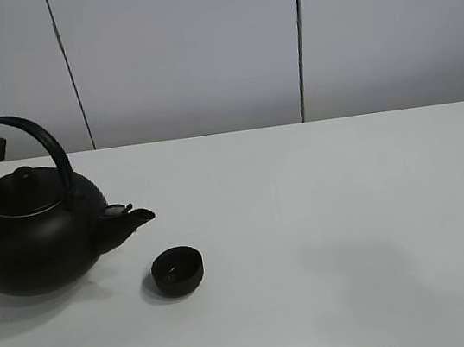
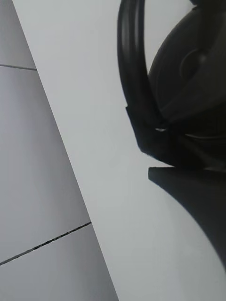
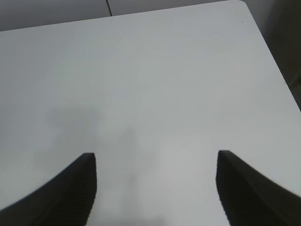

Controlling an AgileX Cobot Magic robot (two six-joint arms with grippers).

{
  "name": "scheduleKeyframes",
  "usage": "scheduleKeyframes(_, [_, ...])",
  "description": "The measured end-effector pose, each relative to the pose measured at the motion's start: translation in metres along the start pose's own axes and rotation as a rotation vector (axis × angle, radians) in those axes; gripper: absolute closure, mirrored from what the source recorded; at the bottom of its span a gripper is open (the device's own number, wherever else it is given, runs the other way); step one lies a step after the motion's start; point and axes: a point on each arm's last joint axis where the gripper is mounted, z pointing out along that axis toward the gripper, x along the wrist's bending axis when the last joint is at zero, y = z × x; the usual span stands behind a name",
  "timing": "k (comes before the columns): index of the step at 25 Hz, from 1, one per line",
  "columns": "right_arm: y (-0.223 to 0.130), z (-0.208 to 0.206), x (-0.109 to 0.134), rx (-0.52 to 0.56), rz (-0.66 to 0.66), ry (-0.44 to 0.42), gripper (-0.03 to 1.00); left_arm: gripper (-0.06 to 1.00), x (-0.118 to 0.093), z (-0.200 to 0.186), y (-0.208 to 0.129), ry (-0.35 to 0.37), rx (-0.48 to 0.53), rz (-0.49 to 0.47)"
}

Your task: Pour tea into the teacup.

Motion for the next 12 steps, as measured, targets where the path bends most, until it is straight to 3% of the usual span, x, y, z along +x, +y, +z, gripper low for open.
scheduleKeyframes(12, [0.0001, 0.0000, 0.0000, -0.001, 0.000, 0.000, 0.47, 0.77, -0.0104, 0.0026, 0.0034, 0.005, -0.006, -0.066])
